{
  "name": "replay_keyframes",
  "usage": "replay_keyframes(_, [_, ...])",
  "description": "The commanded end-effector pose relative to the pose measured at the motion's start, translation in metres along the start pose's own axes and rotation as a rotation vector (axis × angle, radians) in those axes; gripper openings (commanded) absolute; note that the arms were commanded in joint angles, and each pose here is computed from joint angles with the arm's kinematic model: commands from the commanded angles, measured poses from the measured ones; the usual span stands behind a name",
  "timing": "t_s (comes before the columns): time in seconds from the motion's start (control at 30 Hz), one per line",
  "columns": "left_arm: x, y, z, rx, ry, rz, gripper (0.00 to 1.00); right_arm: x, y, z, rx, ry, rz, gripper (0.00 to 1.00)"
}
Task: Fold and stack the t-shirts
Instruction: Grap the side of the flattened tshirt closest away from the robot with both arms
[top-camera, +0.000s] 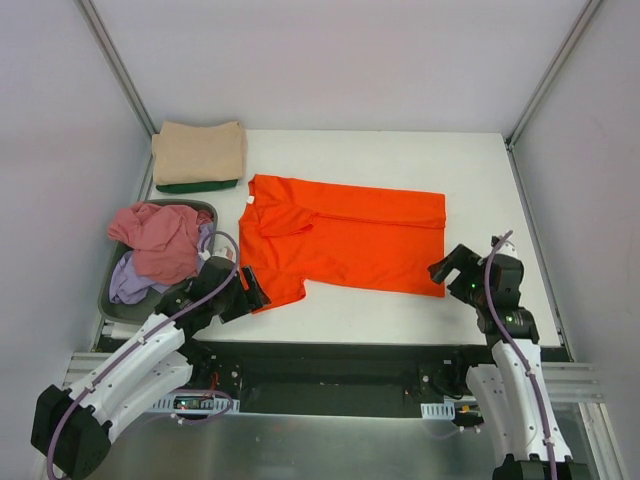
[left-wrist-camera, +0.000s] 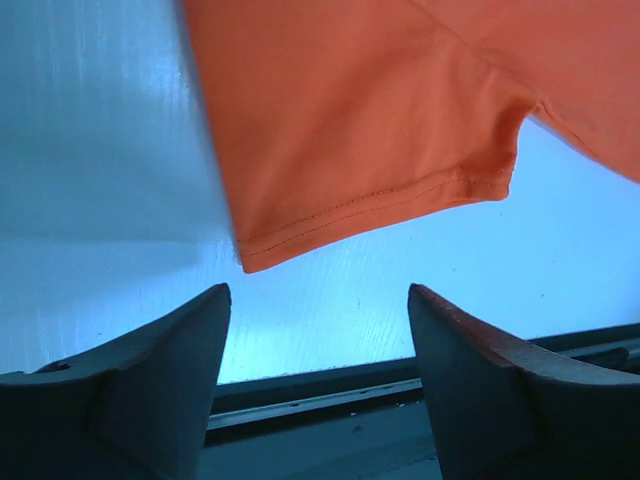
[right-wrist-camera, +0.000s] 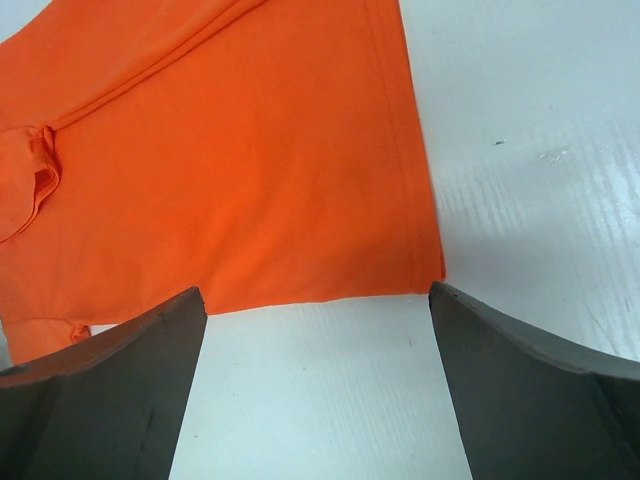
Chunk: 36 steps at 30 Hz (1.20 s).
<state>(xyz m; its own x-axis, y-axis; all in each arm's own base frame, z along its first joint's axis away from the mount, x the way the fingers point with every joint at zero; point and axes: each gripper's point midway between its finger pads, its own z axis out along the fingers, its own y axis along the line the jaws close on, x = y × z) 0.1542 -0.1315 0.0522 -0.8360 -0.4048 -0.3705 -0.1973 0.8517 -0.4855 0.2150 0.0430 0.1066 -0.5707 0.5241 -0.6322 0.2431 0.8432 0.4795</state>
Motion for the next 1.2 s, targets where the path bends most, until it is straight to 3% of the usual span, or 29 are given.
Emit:
replay_keyframes(0.0, [-0.007, 0.015, 0.007, -0.083, -0.055, -0.08, 0.64, 0.008, 0.005, 0.007, -0.046, 0.005, 0.073, 0.96])
replay_keyframes(0.1, [-0.011, 0.024, 0.012, -0.139, -0.078, -0.109, 0.52, 0.02, 0.004, 0.016, -0.069, 0.029, 0.093, 0.96])
replay_keyframes(0.33, [-0.016, 0.032, 0.024, -0.187, -0.108, -0.148, 0.48, 0.019, -0.002, 0.017, -0.032, 0.035, 0.076, 0.96])
replay_keyframes(0.53, [-0.005, 0.037, 0.037, -0.232, -0.034, -0.127, 0.4, 0.025, -0.012, 0.018, 0.012, 0.047, 0.081, 0.96])
replay_keyframes(0.7, [0.006, 0.042, 0.043, -0.267, 0.03, -0.126, 0.15, 0.028, -0.02, 0.02, 0.049, 0.047, 0.091, 0.96])
replay_keyframes(0.87, [0.01, 0.042, 0.042, -0.255, 0.048, -0.115, 0.0, 0.026, -0.022, 0.019, 0.069, 0.048, 0.103, 0.96])
replay_keyframes(1.17, [0.008, 0.037, 0.035, -0.185, 0.007, -0.107, 0.0, 0.039, -0.018, 0.018, 0.062, 0.144, 0.091, 0.97])
